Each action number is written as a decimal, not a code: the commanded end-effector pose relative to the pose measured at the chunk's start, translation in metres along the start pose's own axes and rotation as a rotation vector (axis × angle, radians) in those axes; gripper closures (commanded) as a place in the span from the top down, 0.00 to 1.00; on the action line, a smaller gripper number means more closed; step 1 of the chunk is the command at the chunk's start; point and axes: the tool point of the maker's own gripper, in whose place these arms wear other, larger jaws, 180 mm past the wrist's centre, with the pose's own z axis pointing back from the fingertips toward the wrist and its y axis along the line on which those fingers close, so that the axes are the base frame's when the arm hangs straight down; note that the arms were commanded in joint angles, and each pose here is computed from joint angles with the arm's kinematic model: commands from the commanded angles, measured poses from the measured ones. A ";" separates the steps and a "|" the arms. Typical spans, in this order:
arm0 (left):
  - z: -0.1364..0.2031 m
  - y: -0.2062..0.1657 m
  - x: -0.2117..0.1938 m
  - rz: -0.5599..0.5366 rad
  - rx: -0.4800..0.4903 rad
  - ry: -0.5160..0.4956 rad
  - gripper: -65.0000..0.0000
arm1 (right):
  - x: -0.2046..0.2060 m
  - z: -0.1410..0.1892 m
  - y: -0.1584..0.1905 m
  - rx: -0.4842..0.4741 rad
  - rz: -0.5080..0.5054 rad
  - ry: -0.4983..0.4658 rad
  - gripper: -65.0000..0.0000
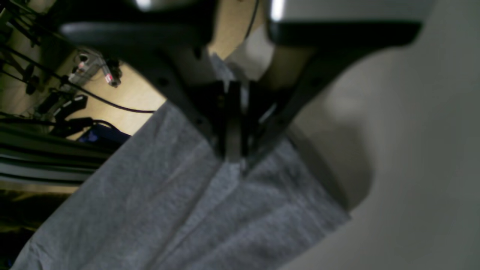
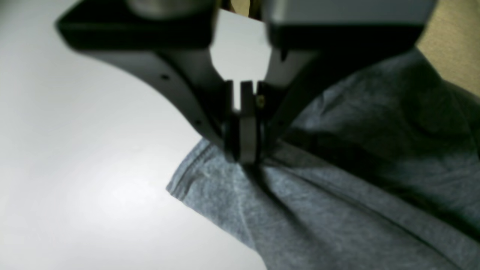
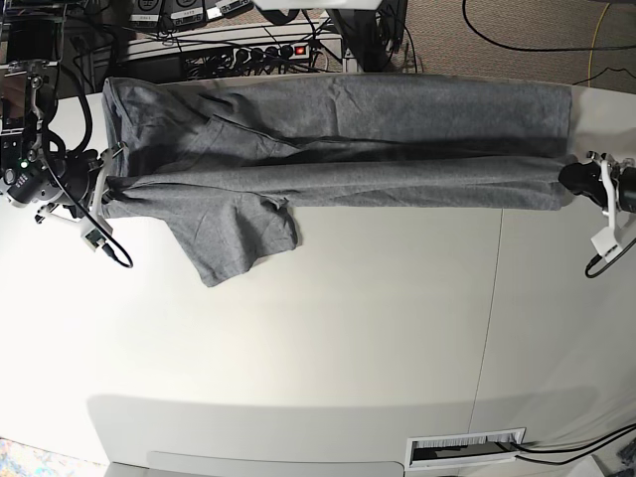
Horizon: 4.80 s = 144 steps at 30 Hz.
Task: Fold the T-shirt properly
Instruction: 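Lift that edge and fold it over onto the first fold, then grasp the end of the folded strip with the left gripper, then grasp the strip's sleeve end with the right gripper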
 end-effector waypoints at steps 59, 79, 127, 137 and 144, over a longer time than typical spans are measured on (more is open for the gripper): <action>-0.074 -0.088 0.020 -0.181 -0.110 -0.145 0.26 | 0.065 0.004 -0.030 -0.124 -0.035 -0.236 0.34; -0.089 -0.101 -0.007 -0.118 -0.158 -0.135 0.26 | 0.113 -0.022 -0.013 -0.140 -0.088 -0.472 0.34; -0.093 -0.104 -0.013 -0.096 -0.157 -0.165 0.26 | 0.115 -0.082 -0.005 0.111 -0.355 -0.338 0.34; -0.092 -0.104 -0.011 -0.094 -0.158 -0.177 0.26 | 0.078 -0.097 0.017 0.147 -0.357 -0.208 0.28; -0.092 -0.104 -0.009 -0.094 -0.158 -0.184 0.26 | 0.069 -0.095 0.037 0.250 -0.383 -0.134 0.00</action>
